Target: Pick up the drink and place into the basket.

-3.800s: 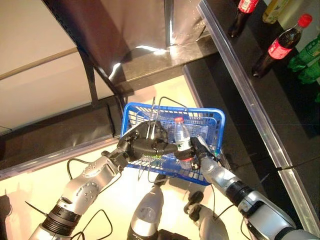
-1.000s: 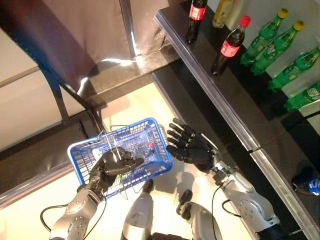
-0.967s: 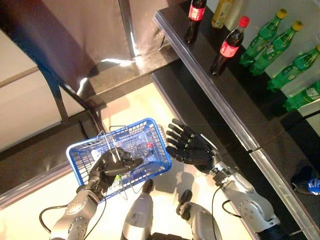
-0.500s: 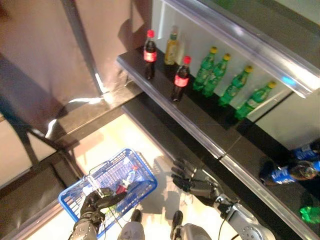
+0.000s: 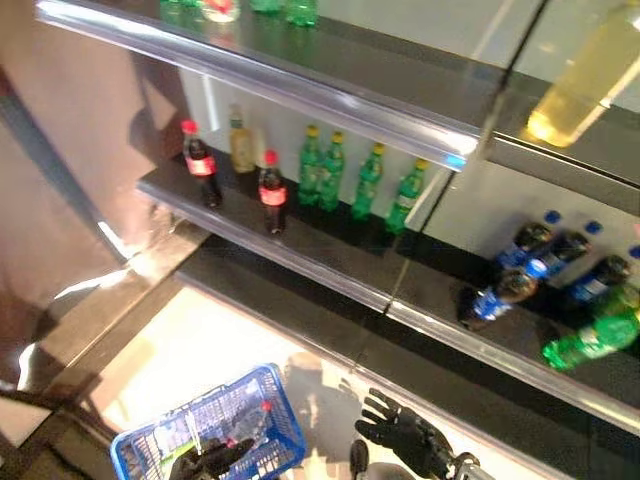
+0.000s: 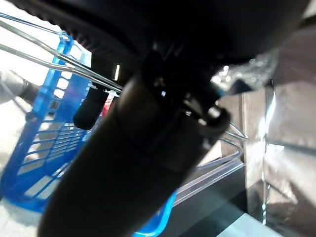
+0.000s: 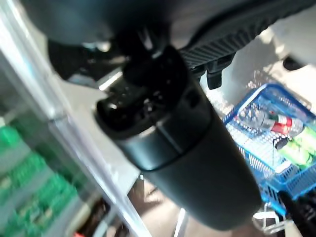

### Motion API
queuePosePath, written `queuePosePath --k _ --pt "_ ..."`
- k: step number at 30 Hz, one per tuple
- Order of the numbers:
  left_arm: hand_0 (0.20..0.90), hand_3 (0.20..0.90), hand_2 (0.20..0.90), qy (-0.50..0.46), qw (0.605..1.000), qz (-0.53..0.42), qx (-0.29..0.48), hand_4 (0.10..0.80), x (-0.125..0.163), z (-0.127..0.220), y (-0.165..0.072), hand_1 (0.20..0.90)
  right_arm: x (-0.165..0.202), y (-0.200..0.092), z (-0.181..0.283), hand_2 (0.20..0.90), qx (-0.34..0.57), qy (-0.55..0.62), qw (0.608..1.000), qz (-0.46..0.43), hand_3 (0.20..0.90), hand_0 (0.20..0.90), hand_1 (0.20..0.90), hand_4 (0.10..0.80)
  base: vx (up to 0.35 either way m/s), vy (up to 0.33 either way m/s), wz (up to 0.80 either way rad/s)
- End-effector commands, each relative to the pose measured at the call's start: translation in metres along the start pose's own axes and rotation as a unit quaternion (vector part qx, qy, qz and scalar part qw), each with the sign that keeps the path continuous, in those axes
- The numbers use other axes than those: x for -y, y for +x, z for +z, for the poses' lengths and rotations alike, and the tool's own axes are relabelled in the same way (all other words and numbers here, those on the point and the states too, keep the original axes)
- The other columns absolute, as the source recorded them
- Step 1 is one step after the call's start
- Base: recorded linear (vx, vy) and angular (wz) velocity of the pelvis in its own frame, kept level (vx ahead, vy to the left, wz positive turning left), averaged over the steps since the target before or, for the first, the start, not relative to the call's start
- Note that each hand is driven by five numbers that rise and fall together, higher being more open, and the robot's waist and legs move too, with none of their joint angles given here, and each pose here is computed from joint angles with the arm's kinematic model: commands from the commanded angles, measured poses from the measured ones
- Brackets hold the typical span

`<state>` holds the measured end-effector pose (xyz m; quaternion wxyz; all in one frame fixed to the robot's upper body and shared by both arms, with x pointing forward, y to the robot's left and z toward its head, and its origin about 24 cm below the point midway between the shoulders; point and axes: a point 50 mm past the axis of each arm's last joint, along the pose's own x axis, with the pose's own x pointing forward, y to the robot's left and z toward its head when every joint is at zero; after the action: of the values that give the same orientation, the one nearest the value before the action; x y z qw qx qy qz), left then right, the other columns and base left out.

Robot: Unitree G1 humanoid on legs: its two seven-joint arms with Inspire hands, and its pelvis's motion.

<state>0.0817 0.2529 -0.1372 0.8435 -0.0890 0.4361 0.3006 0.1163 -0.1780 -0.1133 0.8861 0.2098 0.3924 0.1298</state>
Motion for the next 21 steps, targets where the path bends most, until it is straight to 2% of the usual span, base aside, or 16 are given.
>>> queuePosePath --k 1,4,6,10,17,21 --pt "0.3 0.2 0.3 -0.057 0.981 -0.033 0.18 0.1 0.017 0.079 0.006 0.3 0.005 0.007 0.032 0.9 0.073 -0.054 0.996 -0.025 0.9 0.9 0.9 0.8 -0.166 -0.222 -0.29" --pt "0.3 0.2 0.3 -0.078 0.983 -0.022 0.162 0.1 0.017 0.071 0.009 0.3 0.012 0.011 0.025 0.9 0.053 -0.081 0.993 -0.067 0.9 0.9 0.9 0.8 -0.112 -0.25 -0.39" --pt "0.3 0.2 0.3 -0.113 0.987 0.018 0.115 0.1 0.011 0.055 0.014 0.3 0.018 0.016 0.02 0.9 0.03 -0.125 0.985 -0.112 0.9 0.9 0.9 0.8 -0.132 -0.632 -0.49" --pt "0.3 0.2 0.3 -0.144 0.984 0.035 0.094 0.1 0.005 0.046 0.014 0.3 0.02 0.012 0.017 0.9 0.009 -0.15 0.982 -0.113 0.9 0.9 0.9 0.8 -0.078 -0.442 -0.65" --pt "0.3 0.2 0.3 -0.21 0.974 0.054 0.06 0.1 0.006 0.025 0.011 0.3 0.035 0.004 0.02 0.9 -0.02 -0.186 0.974 -0.128 0.9 0.9 0.9 0.8 -0.046 -0.262 -0.31" --pt "0.3 0.2 0.3 -0.224 0.972 0.06 0.047 0.1 0.008 0.018 0.009 0.3 0.038 0.009 0.026 0.9 -0.028 -0.189 0.972 -0.138 0.9 0.9 0.9 0.8 0.024 -0.17 -0.65"
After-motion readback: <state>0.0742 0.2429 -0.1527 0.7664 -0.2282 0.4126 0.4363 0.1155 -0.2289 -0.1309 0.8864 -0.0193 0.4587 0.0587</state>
